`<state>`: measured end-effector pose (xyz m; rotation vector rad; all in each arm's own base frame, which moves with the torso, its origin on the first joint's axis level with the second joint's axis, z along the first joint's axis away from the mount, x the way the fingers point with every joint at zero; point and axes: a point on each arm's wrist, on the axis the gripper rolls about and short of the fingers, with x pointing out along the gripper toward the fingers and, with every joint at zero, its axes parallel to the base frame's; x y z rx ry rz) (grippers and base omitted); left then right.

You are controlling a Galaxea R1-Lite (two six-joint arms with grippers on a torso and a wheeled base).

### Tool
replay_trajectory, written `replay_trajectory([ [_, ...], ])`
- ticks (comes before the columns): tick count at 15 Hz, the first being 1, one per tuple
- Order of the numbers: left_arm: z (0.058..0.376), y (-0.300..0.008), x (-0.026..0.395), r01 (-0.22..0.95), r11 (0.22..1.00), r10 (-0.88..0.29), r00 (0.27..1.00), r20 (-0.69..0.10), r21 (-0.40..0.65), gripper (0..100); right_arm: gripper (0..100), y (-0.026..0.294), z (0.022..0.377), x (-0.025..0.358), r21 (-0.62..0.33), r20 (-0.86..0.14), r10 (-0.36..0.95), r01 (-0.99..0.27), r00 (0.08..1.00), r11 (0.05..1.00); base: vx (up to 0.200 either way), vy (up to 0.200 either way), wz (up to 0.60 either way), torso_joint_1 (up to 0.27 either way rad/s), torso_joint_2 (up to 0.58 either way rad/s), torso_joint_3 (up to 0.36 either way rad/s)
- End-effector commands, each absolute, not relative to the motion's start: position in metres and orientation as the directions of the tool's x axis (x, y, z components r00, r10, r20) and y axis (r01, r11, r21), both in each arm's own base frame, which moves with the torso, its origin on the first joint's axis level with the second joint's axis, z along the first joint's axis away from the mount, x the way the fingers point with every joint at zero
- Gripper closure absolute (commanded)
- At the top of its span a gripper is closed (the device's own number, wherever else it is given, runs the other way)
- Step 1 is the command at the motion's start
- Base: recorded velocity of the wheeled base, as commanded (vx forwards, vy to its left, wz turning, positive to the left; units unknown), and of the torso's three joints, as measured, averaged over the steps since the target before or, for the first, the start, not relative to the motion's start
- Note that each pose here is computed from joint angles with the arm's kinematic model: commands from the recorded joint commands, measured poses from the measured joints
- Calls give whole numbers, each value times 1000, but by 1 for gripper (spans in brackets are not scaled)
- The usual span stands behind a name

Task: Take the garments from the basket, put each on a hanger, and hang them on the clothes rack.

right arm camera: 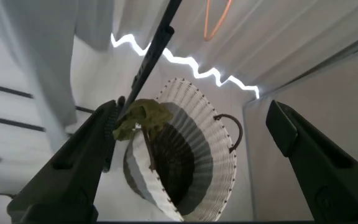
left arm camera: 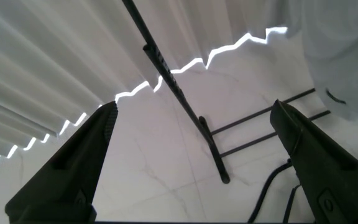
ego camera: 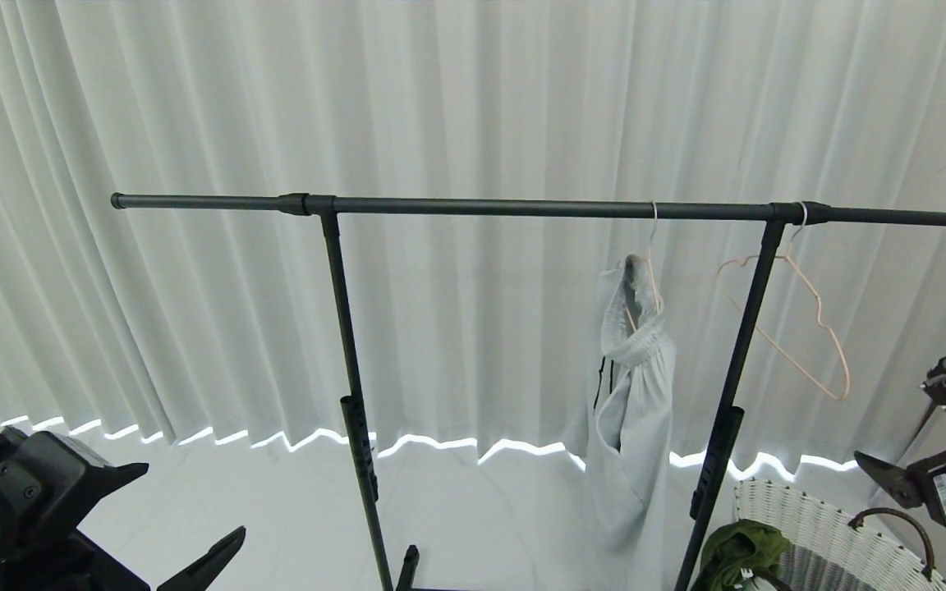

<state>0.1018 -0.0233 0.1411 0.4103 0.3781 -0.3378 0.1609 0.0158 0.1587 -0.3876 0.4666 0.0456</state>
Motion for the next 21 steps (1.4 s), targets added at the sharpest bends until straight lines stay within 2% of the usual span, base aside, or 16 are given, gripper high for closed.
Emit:
replay_trajectory([
  [1, 141, -23, 101, 389, 863, -240, 877, -416, 322, 0, 0, 14, 153, 148, -367, -428, -48, -125, 902, 922, 0, 0, 0, 0, 0, 0],
  [7, 137, -23, 99, 395, 861, -239, 871, -430, 321, 0, 0, 12, 140, 136, -375, -384, -49, -108, 922, 921, 0, 0, 0, -25, 58, 33],
  [13, 134, -22, 99, 390, 864, -231, 869, -438, 318, 0, 0, 11, 137, 134, -376, -392, -56, -104, 918, 921, 0, 0, 0, -203, 470, 256],
  [16, 133, -13, 101, 317, 895, -157, 882, -445, 313, 0, 0, 9, 137, 136, -376, -396, -69, -93, 916, 922, 0, 0, 0, -206, 484, 281],
  [17, 134, -12, 101, 298, 907, -146, 885, -442, 298, 0, 0, 9, 137, 136, -376, -399, -73, -90, 914, 922, 0, 0, 0, -193, 471, 276],
  [20, 138, -11, 103, 224, 961, -136, 893, -428, 163, 0, 0, 8, 135, 136, -377, -407, -81, -87, 910, 922, 0, 0, 0, -186, 474, 287],
  [21, 138, -11, 103, 215, 964, -130, 894, -428, 156, 0, 0, 8, 135, 136, -377, -409, -81, -88, 909, 922, 0, 0, 0, -168, 456, 281],
])
